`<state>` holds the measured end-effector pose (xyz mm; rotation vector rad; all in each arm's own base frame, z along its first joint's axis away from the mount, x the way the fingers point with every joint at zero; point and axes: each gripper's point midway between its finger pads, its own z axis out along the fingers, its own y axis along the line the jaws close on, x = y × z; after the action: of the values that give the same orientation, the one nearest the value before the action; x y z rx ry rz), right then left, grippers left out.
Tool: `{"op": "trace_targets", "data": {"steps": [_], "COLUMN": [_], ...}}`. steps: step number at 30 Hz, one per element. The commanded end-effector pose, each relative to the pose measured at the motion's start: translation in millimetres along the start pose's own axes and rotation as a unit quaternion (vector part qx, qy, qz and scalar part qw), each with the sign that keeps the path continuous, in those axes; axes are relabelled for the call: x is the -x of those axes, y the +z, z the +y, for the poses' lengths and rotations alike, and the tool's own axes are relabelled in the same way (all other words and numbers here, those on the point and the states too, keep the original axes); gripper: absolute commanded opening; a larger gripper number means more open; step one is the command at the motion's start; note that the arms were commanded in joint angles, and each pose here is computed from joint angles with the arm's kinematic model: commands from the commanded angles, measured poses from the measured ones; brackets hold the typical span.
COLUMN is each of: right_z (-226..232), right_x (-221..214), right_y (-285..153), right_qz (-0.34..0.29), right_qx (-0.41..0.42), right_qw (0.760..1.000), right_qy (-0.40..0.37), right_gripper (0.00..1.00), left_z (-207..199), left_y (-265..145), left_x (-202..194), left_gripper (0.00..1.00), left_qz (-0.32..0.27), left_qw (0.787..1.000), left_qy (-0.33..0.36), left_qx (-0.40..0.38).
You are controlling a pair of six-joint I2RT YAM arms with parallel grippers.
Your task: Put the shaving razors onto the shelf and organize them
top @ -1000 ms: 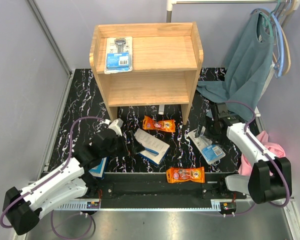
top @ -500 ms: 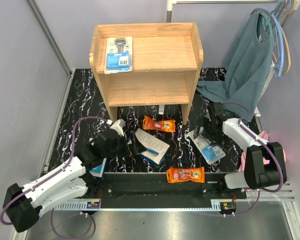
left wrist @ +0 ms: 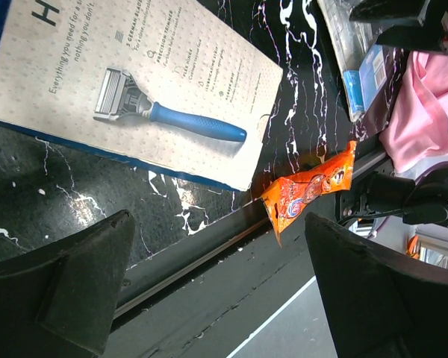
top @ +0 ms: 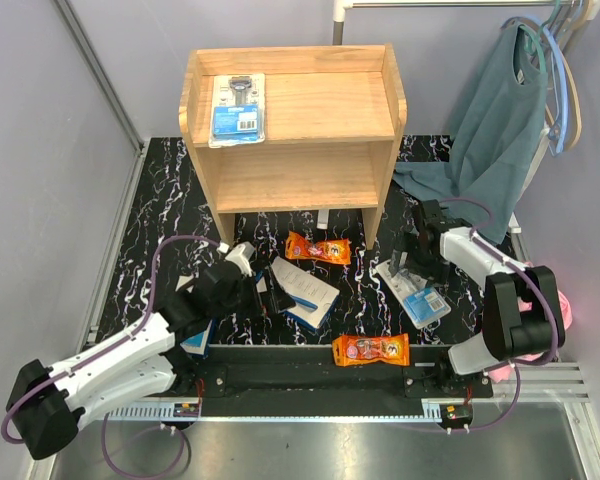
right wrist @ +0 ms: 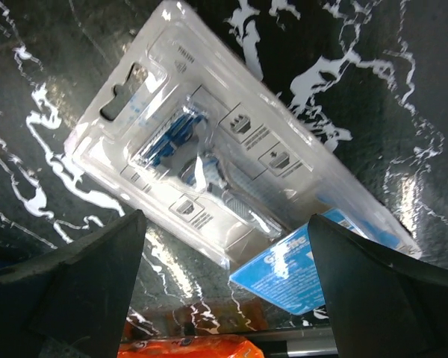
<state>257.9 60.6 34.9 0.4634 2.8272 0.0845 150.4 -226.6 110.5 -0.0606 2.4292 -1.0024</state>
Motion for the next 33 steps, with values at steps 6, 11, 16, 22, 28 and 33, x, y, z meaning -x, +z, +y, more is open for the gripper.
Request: {"op": "trace_targets", "data": {"steps": [6,11,16,22,28,33], "right_z": [3,8,14,13,11,10], "right_x": [15,5,-15,-25,-31,-25], "right_y": [20,22,23,17,10,2], "right_qz": [0.005,0.022,0.052,0.056,0.056,0.034], "right_qx": [-0.011,0.005,0.030,0.039,0.041,0.042], "right_qw": [1.000,1.000,0.998,0.997,0.996,0.997], "right_qy": [-0.016,-0.006,0.025,0.042,0.047,0.047], "right_gripper": [1.00,0.88,0.69,0.41,0.05,0.01], "left_z": [-21,-21,-23,-25,-28,-30], "left_y": [2,2,0,-3,-6,-8], "left_x": [2,0,1,1,3,2], "left_gripper": [0.99,0.99,0.99,0.99,0.99,0.99], "left_qz": [0.001,0.002,-0.002,-0.004,-0.010,-0.011], "left_qw": [0.999,0.999,0.999,0.999,0.999,0.999], "left_qy": [0.010,0.011,0.011,0.011,0.008,0.012], "left_qx": [-0.033,-0.033,-0.038,-0.042,-0.047,-0.049]}}
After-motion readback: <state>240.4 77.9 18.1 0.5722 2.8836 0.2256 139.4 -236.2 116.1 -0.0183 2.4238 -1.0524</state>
